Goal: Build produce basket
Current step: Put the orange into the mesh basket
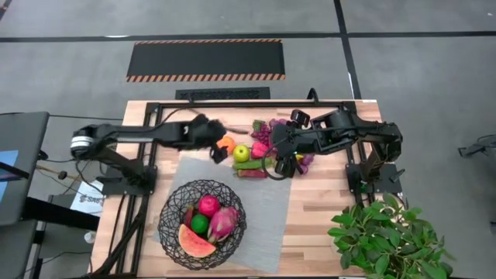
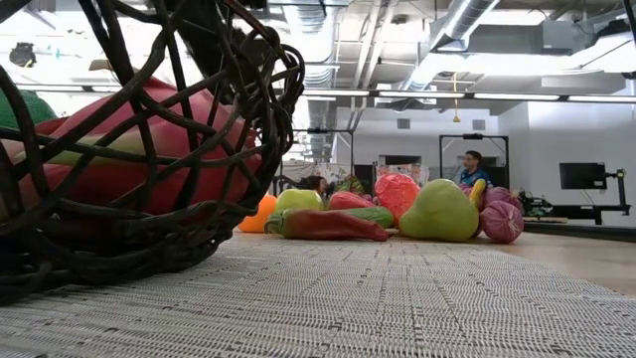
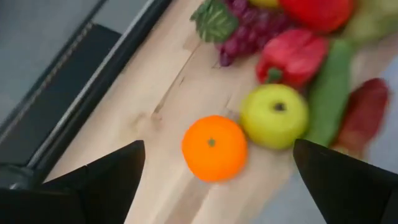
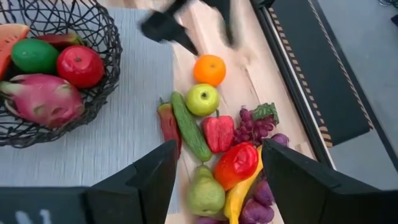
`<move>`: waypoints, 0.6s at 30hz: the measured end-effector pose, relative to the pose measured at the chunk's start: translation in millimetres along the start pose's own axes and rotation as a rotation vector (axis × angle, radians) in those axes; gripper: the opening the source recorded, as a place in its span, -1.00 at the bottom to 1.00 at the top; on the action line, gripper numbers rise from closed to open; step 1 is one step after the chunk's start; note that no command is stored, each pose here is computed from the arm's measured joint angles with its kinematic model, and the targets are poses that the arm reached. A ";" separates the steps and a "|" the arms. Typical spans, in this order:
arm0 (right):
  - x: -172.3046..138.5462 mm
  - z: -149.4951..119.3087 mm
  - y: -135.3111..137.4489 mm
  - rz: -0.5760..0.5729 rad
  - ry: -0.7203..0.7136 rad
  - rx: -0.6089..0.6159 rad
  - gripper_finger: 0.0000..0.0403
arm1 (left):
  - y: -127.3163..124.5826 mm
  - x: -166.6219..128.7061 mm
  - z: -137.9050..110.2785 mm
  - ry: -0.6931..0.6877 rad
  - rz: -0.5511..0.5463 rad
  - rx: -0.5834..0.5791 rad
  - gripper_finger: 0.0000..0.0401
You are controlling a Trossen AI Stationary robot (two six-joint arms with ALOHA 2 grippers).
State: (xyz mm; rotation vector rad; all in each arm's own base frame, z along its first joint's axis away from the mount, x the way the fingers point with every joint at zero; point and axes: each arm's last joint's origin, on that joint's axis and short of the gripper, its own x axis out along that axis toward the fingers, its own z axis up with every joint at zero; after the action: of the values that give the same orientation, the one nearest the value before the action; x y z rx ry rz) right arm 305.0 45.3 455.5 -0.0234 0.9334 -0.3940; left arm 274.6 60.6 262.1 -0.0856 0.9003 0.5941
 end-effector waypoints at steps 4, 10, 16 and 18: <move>0.0 0.0 0.0 0.001 0.000 -0.003 0.27 | 11.5 41.1 1.6 0.077 -0.019 0.047 0.97; 0.0 0.0 0.0 0.001 0.000 -0.003 0.27 | 13.8 94.6 -10.7 0.214 -0.076 0.091 0.97; 0.0 0.0 0.1 0.002 0.001 -0.003 0.27 | 11.6 129.8 -26.1 0.318 -0.097 0.109 0.97; -0.1 -0.1 0.3 0.002 0.001 -0.003 0.27 | 10.1 135.9 -29.8 0.342 -0.123 0.105 0.97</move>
State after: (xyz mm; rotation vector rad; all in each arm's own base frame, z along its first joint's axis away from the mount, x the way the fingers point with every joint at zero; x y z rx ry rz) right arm 304.9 45.6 455.5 -0.0248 0.9345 -0.3905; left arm 312.4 120.9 142.1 -0.1497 1.2466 0.4218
